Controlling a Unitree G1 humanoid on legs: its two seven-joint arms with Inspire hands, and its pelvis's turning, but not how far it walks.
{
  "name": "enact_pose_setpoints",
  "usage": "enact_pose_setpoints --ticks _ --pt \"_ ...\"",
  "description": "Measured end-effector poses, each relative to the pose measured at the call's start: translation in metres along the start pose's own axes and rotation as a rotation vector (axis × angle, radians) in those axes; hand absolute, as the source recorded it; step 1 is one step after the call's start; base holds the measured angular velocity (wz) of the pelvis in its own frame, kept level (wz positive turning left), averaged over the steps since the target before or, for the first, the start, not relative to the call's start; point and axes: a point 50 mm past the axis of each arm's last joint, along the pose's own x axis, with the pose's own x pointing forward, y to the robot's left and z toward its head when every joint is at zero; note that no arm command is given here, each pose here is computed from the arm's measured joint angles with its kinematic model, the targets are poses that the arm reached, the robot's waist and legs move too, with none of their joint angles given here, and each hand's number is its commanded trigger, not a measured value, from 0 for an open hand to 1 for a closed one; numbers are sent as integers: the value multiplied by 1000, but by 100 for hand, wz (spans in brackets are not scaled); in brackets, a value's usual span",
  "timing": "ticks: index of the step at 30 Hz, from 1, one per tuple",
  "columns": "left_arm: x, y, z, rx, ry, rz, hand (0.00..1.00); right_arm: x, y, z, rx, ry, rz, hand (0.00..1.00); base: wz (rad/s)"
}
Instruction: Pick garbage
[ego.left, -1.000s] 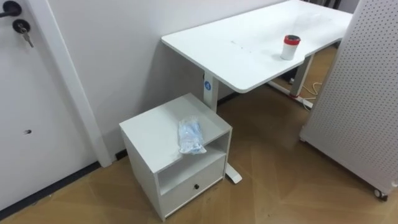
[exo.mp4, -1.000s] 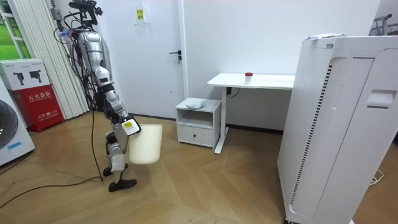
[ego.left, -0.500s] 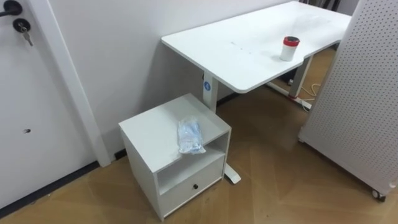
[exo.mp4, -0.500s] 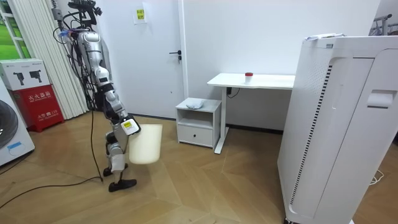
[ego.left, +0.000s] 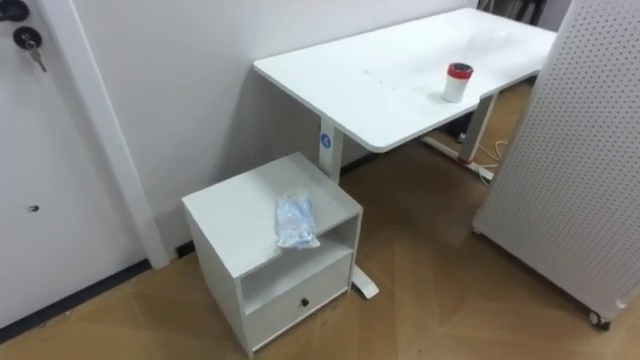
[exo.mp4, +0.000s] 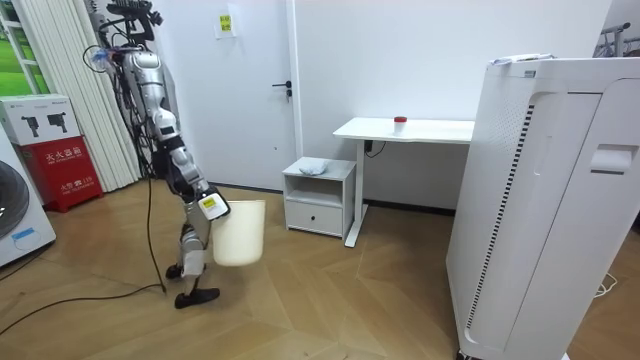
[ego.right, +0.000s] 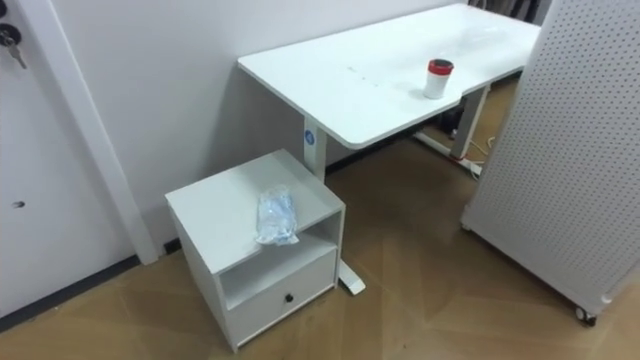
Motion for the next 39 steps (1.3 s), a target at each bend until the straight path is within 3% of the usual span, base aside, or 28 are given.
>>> enact_pose_setpoints --ticks 3,10,18,22,26,31,33,39 --pt "0 -2 5 17 -17 -7 0 -2 -9 -3 31 17 -33 100 19" --pt "-3 -11 -13 7 19 -16 0 -7 -20 -19 15 63 -77 100 -19" --pt "-2 -10 2 -46 -56 -11 0 -9 -25 -18 -4 29 -122 100 -21" --pt "1 5 36 -56 -148 77 0 -9 -32 -7 0 -25 -161 100 9" --pt "-1 23 72 -61 -271 181 0 -5 -20 19 -12 -125 -121 100 1" --pt "-16 29 119 -66 -498 268 0 -1 -2 27 -31 -160 -72 100 34" --pt "-22 28 130 -83 -565 286 0 -1 -1 25 -36 -158 -68 100 26" --pt "-46 45 161 -113 -769 457 0 0 2 30 -72 -172 -38 100 -2"
